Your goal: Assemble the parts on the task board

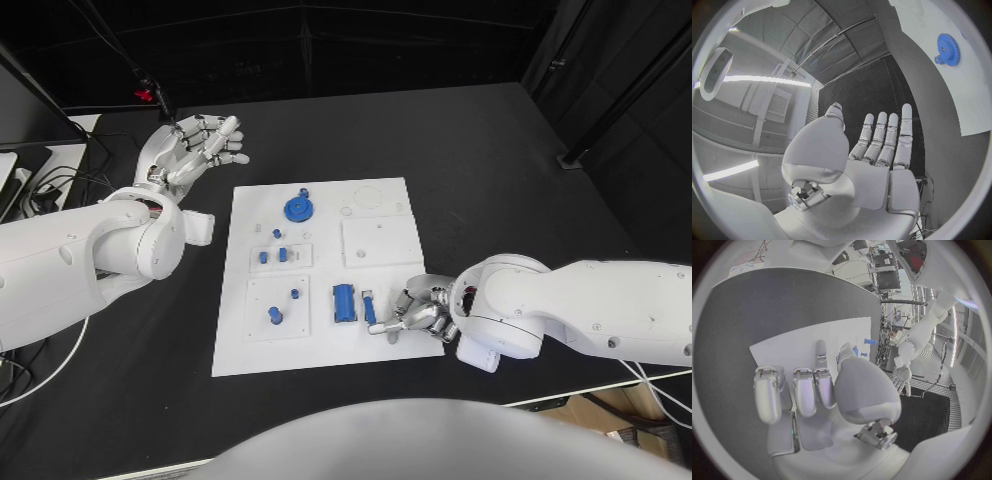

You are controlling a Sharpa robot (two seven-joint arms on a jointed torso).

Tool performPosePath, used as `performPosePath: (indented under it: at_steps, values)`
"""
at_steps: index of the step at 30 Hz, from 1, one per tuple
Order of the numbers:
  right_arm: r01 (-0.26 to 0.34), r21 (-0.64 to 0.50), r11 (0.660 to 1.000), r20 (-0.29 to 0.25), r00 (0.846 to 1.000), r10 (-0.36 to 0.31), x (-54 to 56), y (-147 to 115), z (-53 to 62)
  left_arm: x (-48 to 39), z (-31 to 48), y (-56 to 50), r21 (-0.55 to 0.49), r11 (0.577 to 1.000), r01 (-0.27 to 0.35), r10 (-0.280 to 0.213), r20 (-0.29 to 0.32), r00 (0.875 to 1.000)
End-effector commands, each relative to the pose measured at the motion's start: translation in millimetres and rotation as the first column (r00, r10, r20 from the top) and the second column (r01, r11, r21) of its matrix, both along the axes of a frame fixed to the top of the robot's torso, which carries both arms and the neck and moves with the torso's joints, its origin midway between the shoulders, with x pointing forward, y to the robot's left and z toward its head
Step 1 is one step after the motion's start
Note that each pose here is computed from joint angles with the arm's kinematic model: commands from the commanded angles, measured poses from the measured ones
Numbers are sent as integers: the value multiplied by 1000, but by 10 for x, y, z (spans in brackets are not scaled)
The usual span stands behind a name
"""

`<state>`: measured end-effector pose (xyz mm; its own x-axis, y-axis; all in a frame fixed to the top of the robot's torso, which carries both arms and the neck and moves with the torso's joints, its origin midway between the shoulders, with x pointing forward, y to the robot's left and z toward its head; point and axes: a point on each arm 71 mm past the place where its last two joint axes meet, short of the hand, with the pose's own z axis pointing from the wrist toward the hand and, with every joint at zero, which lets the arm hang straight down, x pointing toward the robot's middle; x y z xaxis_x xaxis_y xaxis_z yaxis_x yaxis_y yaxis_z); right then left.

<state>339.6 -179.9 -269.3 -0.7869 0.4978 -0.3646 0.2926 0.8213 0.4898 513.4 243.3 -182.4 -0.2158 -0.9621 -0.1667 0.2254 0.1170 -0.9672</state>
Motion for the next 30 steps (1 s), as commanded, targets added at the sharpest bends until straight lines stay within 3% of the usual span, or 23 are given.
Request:
performPosePath:
  at_steps: [1, 30]
  values:
    - [19, 11, 1000, 25, 1000, -19, 24, -5, 12, 2, 10, -9, -5, 1000, 10, -10, 3, 1000]
    - [46, 22, 999, 37, 998, -47, 77, 17, -5, 0, 10, -8, -5, 1000, 10, -10, 2, 1000]
